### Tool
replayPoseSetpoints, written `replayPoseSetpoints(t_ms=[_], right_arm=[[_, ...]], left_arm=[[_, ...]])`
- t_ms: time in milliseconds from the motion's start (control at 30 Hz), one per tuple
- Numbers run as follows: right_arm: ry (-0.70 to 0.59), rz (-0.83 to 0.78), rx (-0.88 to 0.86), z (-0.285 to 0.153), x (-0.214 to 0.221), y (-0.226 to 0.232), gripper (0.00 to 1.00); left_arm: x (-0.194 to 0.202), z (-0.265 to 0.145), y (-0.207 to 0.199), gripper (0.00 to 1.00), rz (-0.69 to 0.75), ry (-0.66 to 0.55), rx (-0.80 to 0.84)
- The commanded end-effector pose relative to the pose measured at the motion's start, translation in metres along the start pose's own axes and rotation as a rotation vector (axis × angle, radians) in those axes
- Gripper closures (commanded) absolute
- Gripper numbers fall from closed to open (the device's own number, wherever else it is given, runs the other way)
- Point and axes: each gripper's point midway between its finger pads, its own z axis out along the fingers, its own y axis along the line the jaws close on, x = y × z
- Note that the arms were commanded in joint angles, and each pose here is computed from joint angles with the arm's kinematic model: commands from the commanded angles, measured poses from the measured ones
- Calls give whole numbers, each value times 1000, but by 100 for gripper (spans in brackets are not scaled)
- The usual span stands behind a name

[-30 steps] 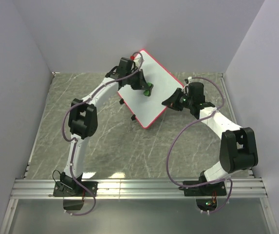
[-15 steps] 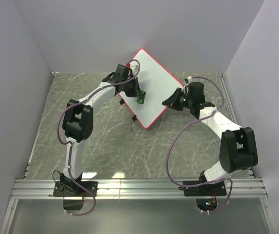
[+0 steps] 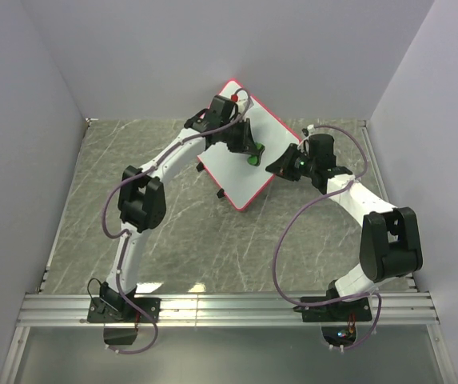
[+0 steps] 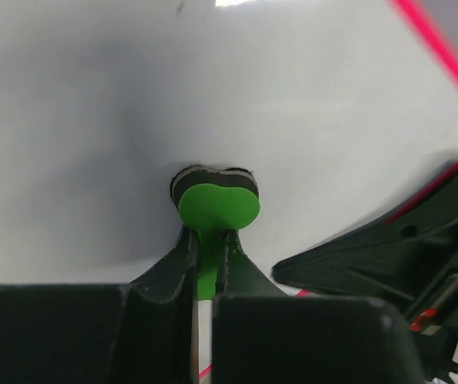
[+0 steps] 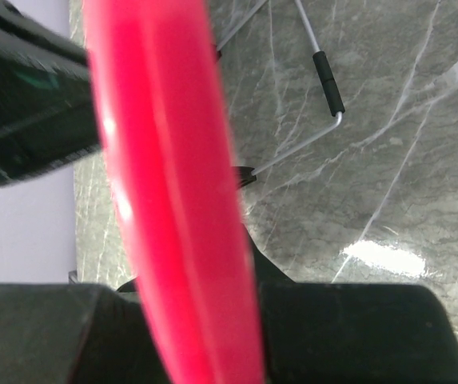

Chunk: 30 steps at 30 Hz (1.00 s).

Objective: Erase the whiteboard

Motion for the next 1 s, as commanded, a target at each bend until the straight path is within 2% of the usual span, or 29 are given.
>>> replayPoseSetpoints(t_ms=[0,133,267,467,667,967], right_arm=[[411,-25,0,-8,115,-3,100],[444,-62,15,-14,125,-5,100],[487,-103,33,-24,135,-6,100],[515,-132,49,-36,141,-8,100],[535,-173,58,-54,146,-8,100],[604,-271,53,-71,167,2,100]], left_arm=[[-7,30,-33,100,32,-28,123],[-43,23,-43,100,8,-133,173],[-65,28,-33,100,-7,-191,164],[-77,36,29,100,-131,-236,49],[-80,38,78,100,-184,-251,-34],[-92,17,152,100,-328,-301,-94]])
